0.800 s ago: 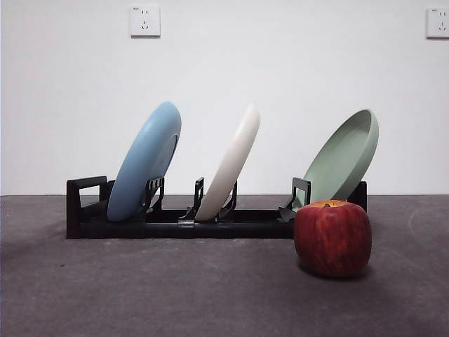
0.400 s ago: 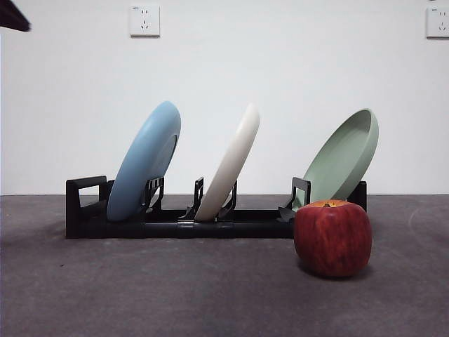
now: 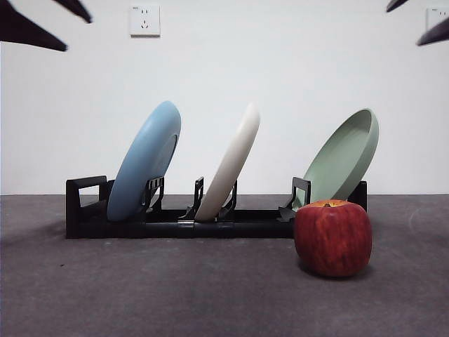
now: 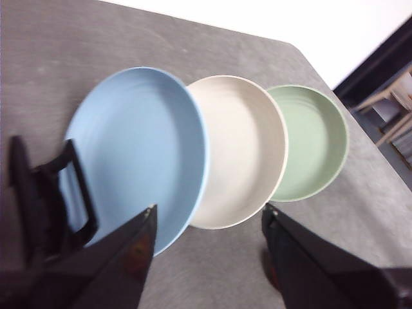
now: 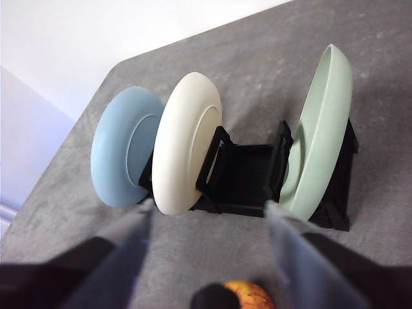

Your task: Take the blue plate from the plate rack,put the plate on the table,take the apple from the table,put the apple in the plate

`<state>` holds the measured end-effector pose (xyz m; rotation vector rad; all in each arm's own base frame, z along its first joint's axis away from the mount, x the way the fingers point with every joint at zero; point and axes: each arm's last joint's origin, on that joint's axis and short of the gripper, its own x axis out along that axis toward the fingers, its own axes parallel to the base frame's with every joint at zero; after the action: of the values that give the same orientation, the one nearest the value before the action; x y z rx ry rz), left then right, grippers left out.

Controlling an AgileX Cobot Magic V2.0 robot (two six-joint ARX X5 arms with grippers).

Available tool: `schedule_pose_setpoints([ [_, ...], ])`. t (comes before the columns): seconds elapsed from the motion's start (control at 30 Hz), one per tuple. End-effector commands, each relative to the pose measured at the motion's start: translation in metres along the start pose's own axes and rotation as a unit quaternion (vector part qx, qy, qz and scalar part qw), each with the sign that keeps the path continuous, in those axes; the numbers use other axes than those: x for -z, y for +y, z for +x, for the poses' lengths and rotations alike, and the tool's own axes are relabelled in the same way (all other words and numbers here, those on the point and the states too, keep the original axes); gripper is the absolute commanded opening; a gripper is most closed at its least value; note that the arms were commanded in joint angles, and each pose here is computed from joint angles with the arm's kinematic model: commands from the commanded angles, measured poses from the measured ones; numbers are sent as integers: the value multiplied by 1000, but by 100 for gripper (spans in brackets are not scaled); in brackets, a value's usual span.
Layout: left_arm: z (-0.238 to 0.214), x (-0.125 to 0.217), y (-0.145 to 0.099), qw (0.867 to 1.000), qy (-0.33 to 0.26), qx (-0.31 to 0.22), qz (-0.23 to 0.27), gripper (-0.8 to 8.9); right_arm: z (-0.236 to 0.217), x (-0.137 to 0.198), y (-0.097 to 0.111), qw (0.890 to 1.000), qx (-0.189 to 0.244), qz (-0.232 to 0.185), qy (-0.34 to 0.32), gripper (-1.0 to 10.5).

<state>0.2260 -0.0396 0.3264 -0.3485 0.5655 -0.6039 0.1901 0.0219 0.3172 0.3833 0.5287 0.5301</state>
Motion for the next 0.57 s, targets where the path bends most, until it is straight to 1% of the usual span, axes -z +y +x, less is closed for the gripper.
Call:
schedule_pose_setpoints([
  [0.03, 15, -12, -4, 1000, 5, 1, 16, 292, 0, -2, 1, 1000, -5, -8, -1, 382],
  [0.1, 26, -20, -6, 1000, 12, -7, 23, 292, 0, -2, 1, 1000, -5, -8, -1, 382],
  [0.3, 73, -36, -8, 997, 58, -36, 41, 292, 0, -2, 1, 1000, -4, -8, -2, 382],
  [0.57, 125, -36, -7, 992, 93, -65, 53, 292, 0, -2, 1, 1000, -4, -8, -1, 382],
])
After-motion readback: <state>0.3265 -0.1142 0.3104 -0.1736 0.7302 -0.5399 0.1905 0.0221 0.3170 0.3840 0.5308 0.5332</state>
